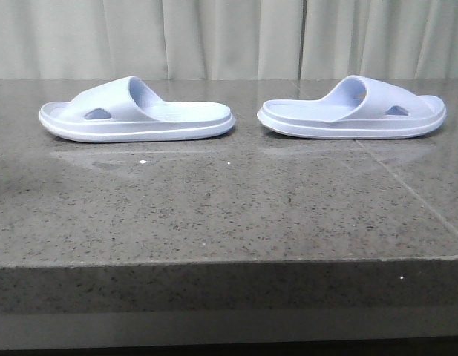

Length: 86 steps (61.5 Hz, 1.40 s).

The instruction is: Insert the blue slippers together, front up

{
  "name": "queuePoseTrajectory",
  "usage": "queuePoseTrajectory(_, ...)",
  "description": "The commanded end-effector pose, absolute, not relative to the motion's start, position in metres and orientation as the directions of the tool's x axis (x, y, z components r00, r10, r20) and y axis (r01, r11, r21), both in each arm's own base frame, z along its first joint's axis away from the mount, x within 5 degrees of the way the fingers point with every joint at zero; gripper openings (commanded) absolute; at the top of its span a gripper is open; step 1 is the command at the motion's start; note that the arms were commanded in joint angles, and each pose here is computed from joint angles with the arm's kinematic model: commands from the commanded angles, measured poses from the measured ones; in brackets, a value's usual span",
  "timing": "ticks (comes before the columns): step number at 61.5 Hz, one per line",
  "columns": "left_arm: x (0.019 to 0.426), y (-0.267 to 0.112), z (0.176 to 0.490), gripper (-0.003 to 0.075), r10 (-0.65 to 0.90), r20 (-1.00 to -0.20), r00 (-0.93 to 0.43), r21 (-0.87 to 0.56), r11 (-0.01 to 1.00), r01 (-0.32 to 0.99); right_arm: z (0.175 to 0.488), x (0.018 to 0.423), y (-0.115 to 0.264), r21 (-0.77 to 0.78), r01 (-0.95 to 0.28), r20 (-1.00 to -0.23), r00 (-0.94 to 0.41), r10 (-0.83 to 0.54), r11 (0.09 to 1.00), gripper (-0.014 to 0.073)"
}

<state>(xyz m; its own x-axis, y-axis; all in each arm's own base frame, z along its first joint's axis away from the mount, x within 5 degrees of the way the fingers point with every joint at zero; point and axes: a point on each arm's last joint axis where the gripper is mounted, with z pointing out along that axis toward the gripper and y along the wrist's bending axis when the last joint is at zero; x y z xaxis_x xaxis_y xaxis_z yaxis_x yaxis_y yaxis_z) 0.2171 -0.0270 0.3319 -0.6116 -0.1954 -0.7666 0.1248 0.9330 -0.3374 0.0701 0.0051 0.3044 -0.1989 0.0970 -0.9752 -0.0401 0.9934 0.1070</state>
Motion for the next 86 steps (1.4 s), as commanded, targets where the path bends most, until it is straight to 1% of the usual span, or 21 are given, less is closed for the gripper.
queuePoseTrajectory(1, 0.244, -0.033, 0.348, 0.0597, -0.256, -0.787, -0.561, -0.408, 0.898, 0.163, 0.322, 0.072, 0.004, 0.091, -0.037, -0.991, -0.101, 0.087, 0.995, 0.06)
queuePoseTrajectory(7, 0.272, -0.033, 0.339, 0.0597, -0.289, -0.74, -0.607, -0.471, 0.868, 0.16, 0.322, 0.072, 0.004, 0.091, -0.037, -0.991, -0.102, 0.087, 0.995, 0.06)
queuePoseTrajectory(16, 0.311, -0.025, 0.316, 0.0597, -0.322, -0.612, -0.722, -0.583, 0.8, 0.138, 0.322, 0.072, 0.004, 0.091, -0.037, -0.991, -0.102, 0.087, 0.995, 0.06)
queuePoseTrajectory(21, 0.33, -0.016, 0.304, 0.0597, -0.349, -0.557, -0.754, -0.647, 0.751, 0.13, 0.322, 0.072, 0.004, 0.091, -0.037, -0.991, -0.102, 0.087, 0.995, 0.06)
queuePoseTrajectory(25, 0.345, -0.007, 0.292, 0.0597, -0.358, -0.52, -0.775, -0.693, 0.708, 0.138, 0.322, 0.072, 0.004, 0.091, -0.037, -0.991, -0.102, 0.087, 0.995, 0.06)
queuePoseTrajectory(31, 0.359, -0.001, 0.281, 0.0597, -0.354, -0.488, -0.798, -0.72, 0.68, 0.138, 0.322, 0.072, 0.004, 0.091, -0.037, -0.991, -0.102, 0.087, 0.995, 0.06)
queuePoseTrajectory(44, 0.374, 0.002, 0.267, 0.0597, -0.34, -0.479, -0.809, -0.719, 0.68, 0.14, 0.322, 0.072, 0.004, 0.091, -0.037, -0.991, -0.102, 0.087, 0.995, 0.06)
queuePoseTrajectory(62, 0.382, 0.003, 0.25, 0.0592, -0.329, -0.457, -0.827, -0.721, 0.682, 0.127, 0.322, 0.072, 0.004, 0.091, -0.037, -0.991, -0.102, 0.087, 0.995, 0.06)
queuePoseTrajectory(68, 0.384, 0.003, 0.244, 0.0547, -0.331, -0.445, -0.832, -0.723, 0.681, 0.116, 0.322, 0.072, 0.004, 0.091, -0.037, -0.991, -0.102, 0.087, 0.995, 0.06)
queuePoseTrajectory(78, 0.385, 0.004, 0.244, 0.0421, -0.335, -0.452, -0.827, -0.72, 0.684, 0.116, 0.322, 0.072, 0.004, 0.091, -0.037, -0.991, -0.102, 0.087, 0.995, 0.06)
queuePoseTrajectory(81, 0.385, 0.004, 0.244, 0.04, -0.335, -0.452, -0.827, -0.72, 0.684, 0.116, 0.322, 0.072, 0.004, 0.091, -0.037, -0.991, -0.102, 0.087, 0.995, 0.06)
queuePoseTrajectory(86, 0.385, 0.0, 0.244, 0.0393, -0.323, -0.456, -0.829, -0.717, 0.685, 0.128, 0.322, 0.072, 0.004, 0.091, -0.037, -0.991, -0.102, 0.087, 0.995, 0.06)
